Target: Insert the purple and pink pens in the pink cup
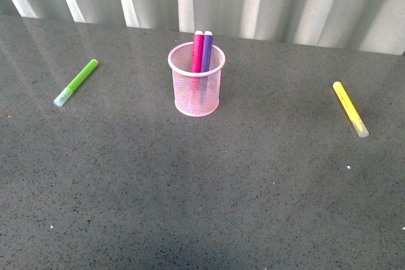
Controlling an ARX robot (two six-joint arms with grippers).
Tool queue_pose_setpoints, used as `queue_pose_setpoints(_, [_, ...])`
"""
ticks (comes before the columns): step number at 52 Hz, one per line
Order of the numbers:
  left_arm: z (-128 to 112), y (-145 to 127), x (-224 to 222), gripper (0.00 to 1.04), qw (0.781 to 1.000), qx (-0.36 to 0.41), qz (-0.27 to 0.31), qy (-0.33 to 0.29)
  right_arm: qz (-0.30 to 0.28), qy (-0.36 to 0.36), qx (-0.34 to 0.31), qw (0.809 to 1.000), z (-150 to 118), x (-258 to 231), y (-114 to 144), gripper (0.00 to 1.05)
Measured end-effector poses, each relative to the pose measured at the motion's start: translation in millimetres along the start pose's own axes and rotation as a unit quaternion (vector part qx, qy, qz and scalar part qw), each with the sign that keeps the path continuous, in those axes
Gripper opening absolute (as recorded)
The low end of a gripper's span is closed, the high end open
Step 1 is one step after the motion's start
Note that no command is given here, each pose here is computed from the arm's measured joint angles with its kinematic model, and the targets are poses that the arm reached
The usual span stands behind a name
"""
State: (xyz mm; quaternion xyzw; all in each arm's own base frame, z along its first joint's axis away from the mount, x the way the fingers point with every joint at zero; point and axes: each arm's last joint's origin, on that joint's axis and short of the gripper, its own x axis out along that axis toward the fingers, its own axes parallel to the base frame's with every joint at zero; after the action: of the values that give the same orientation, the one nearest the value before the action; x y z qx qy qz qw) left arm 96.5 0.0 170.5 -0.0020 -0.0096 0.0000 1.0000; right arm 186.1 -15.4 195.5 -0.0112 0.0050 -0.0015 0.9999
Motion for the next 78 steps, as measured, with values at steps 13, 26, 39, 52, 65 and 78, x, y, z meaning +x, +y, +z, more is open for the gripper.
queue_pose_setpoints(13, [0, 0, 0, 0.98, 1.0, 0.0, 0.0, 0.0, 0.004, 0.001, 0.004, 1.0, -13, -25, 15, 0.03])
queue_pose_setpoints(26, [0, 0, 0, 0.98, 1.0, 0.0, 0.0, 0.0, 0.001, 0.0, 0.005, 1.0, -19, -40, 15, 0.03])
queue_pose_setpoints(39, [0, 0, 0, 0.98, 1.0, 0.0, 0.0, 0.0, 0.001, -0.01, 0.006, 1.0, -26, -50, 15, 0.03])
queue_pose_setpoints(52, [0, 0, 0, 0.98, 1.0, 0.0, 0.0, 0.0, 0.0, -0.014, 0.006, 1.0, -23, -58, 15, 0.03])
queue_pose_setpoints(65, [0, 0, 0, 0.98, 1.0, 0.0, 0.0, 0.0, 0.0, -0.016, 0.006, 1.0, -22, -65, 15, 0.03])
queue_pose_setpoints(78, [0, 0, 0, 0.98, 1.0, 0.0, 0.0, 0.0, 0.0, -0.017, 0.006, 1.0, -22, -71, 15, 0.03])
